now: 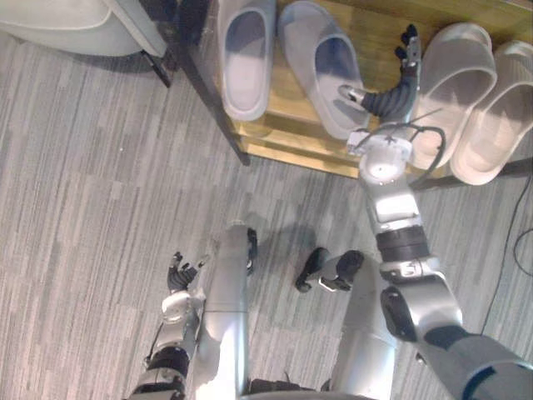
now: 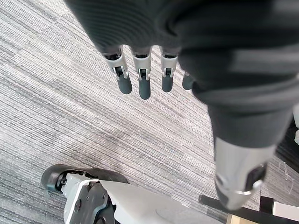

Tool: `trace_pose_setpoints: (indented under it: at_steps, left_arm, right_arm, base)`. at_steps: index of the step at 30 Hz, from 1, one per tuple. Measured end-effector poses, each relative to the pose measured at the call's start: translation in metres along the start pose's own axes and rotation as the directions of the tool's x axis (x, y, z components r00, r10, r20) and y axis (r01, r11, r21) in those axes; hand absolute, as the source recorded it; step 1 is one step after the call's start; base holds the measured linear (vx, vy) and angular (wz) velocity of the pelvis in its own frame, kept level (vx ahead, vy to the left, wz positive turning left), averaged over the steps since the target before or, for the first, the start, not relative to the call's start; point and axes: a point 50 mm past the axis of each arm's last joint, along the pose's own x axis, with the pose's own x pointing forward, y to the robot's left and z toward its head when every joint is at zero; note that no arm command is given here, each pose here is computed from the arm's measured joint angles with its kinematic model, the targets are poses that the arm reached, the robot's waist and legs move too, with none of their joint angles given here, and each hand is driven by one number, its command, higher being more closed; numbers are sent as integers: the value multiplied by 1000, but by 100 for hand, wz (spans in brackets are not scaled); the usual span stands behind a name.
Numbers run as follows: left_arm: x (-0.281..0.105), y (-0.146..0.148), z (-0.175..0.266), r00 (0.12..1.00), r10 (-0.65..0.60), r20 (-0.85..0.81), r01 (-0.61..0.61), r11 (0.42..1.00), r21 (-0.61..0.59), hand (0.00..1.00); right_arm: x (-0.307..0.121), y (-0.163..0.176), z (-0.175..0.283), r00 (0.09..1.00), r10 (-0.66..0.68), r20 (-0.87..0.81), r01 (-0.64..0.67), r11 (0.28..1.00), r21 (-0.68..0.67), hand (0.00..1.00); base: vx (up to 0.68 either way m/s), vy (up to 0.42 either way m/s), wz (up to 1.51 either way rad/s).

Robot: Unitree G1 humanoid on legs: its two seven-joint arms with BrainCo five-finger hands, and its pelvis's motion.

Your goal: Organize the slippers on the shoe rack

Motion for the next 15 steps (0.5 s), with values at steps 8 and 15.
trace_pose_setpoints:
  at_steps: [8, 15]
  left_arm:
    - [1, 0, -1, 1000, -7, -5, 7, 1000, -7, 0]
    - [2, 2, -1, 1000, 7, -14, -7, 1000, -18, 0]
  right_arm:
    - [-4, 9, -17, 995, 74, -68, -71, 997, 38, 0]
    - [-14, 28, -14, 989, 120, -83, -98, 968, 232, 0]
  base:
    - [-27, -2, 0]
    - [-37, -11, -2]
